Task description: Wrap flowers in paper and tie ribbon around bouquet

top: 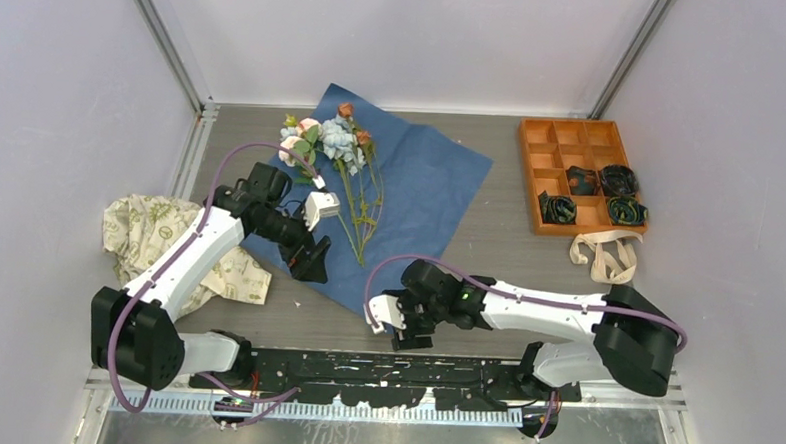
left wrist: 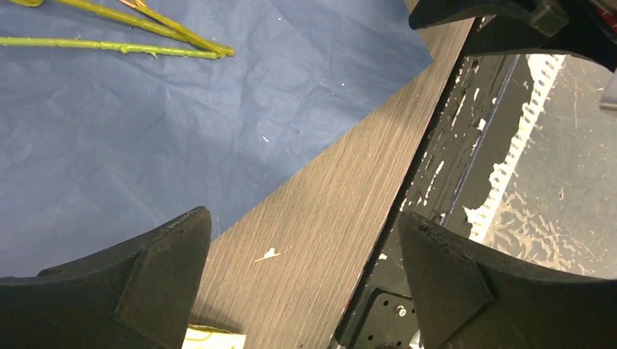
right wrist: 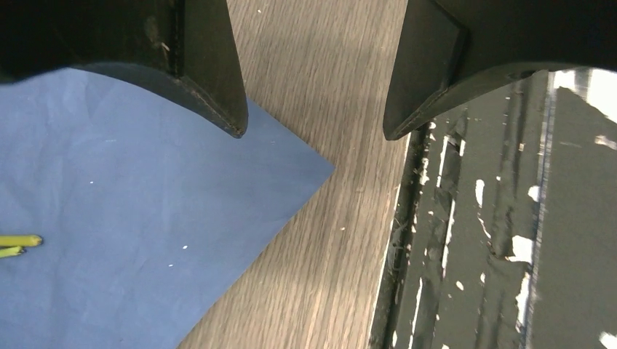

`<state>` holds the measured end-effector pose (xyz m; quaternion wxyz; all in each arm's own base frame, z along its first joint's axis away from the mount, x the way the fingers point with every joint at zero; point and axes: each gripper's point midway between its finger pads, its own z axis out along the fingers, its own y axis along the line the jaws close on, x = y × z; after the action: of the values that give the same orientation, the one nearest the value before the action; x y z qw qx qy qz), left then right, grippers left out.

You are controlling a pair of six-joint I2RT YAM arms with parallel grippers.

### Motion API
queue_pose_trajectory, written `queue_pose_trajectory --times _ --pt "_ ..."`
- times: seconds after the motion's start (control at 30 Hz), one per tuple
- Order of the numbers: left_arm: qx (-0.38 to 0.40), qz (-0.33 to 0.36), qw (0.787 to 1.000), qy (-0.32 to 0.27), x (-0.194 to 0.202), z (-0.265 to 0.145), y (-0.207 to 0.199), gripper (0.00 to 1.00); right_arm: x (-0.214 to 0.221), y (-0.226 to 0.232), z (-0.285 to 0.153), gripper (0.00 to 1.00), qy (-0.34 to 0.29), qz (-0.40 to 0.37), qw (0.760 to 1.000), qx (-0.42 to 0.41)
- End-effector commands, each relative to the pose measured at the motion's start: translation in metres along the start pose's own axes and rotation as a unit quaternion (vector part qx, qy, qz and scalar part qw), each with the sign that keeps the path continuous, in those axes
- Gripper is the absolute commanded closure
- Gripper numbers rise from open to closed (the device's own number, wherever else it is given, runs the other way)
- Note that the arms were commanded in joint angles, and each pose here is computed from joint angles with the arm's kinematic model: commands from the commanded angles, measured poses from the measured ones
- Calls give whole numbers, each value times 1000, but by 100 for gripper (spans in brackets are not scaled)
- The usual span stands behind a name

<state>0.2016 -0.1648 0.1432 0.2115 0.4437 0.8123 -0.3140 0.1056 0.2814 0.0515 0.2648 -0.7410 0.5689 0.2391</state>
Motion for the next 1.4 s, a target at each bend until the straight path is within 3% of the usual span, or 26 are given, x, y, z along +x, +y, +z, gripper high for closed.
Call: queue_pose_trajectory --times 0.0,0.43,0.7,0.87,0.93,1.03,1.27,1.37 --pt "5 37 999 -7 0 -2 -2 1 5 -18 9 26 9 -76 996 45" --pt "-3 43 999 -10 1 -3 -1 1 11 -65 13 35 22 -166 972 162" --pt "-44 5 999 4 0 0 23 2 1 -69 10 79 10 -171 971 167" --pt "-159 -85 983 -20 -19 -11 85 3 -5 -68 9 96 10 -161 975 156" --pt "-205 -122 971 -34 -29 -16 115 4 -2 -66 7 95 18 -153 977 150" --pt "-228 -150 961 -41 -39 -17 139 7 -4 -55 0 82 11 -137 981 134" --pt "-197 -148 966 -72 -55 -7 139 7 7 -35 -16 49 17 -143 980 138" --pt "-208 -174 960 -67 -53 -2 149 7 17 -45 -9 47 39 -164 973 160"
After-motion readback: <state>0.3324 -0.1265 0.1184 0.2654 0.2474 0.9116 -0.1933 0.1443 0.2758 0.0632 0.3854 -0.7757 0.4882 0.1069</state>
